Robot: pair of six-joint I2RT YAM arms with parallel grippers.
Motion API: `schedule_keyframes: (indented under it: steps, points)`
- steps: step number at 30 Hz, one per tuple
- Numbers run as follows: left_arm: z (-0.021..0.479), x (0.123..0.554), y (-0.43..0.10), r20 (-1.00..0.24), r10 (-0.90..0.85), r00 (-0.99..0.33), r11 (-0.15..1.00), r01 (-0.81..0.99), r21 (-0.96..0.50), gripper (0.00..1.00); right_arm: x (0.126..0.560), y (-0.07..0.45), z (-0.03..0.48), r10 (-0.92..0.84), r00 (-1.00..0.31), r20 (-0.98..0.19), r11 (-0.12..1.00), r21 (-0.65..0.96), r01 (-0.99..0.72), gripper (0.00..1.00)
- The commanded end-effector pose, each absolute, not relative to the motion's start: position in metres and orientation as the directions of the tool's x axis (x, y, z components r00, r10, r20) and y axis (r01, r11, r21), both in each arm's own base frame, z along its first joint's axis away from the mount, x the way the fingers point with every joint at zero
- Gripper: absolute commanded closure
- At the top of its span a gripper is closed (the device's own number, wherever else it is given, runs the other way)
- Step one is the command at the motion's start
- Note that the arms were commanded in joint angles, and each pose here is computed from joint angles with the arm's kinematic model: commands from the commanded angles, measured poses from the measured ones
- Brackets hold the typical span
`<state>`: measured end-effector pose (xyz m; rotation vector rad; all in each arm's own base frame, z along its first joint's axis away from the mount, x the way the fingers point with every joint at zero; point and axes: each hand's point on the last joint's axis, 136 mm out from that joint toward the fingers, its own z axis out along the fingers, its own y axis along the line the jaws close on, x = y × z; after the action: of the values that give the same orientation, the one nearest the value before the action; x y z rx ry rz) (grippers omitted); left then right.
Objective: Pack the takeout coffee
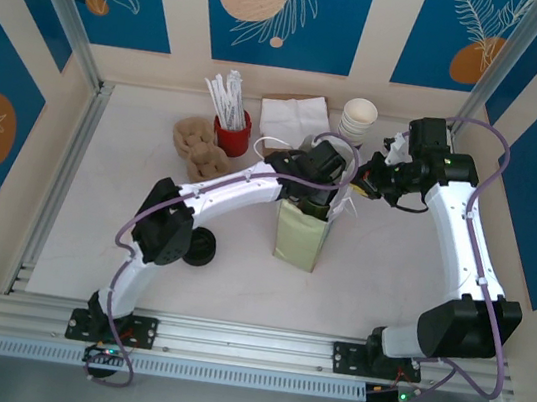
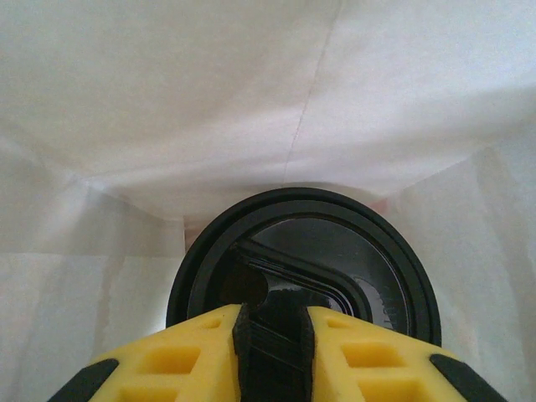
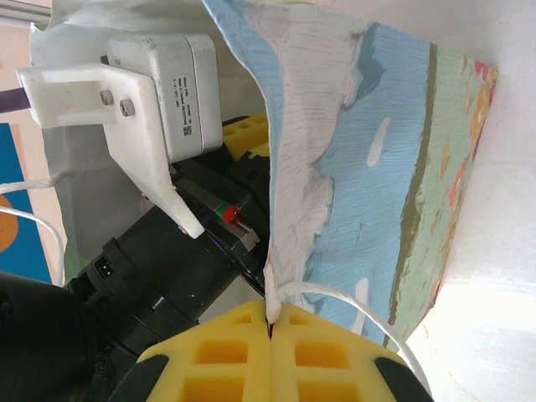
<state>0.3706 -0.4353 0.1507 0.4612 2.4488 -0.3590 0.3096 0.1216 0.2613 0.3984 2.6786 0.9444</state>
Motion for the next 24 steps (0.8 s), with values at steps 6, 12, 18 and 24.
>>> schedule_keyframes:
  steps: [6, 12, 18, 24]
  points:
    - [0.078, 0.323, -0.416, -0.375, 0.361, -0.854, 0.907, 0.416, -0.073, 0.75, 0.298, 0.121, 0.263, 0.342, -0.927, -0.152, 0.743, 0.648, 0.167, 0.97]
    - [0.116, 0.336, -0.426, -0.439, 0.324, -0.838, 0.902, 0.414, -0.125, 0.7, 0.295, 0.121, 0.261, 0.339, -0.929, -0.145, 0.748, 0.641, 0.173, 0.97]
    - [0.154, 0.347, -0.437, -0.491, 0.31, -0.814, 0.888, 0.432, -0.155, 0.63, 0.294, 0.12, 0.257, 0.311, -0.938, -0.151, 0.769, 0.62, 0.155, 1.0]
    - [0.188, 0.361, -0.432, -0.538, 0.261, -0.801, 0.896, 0.408, -0.174, 0.62, 0.294, 0.116, 0.256, 0.26, -0.95, -0.172, 0.808, 0.578, 0.117, 1.0]
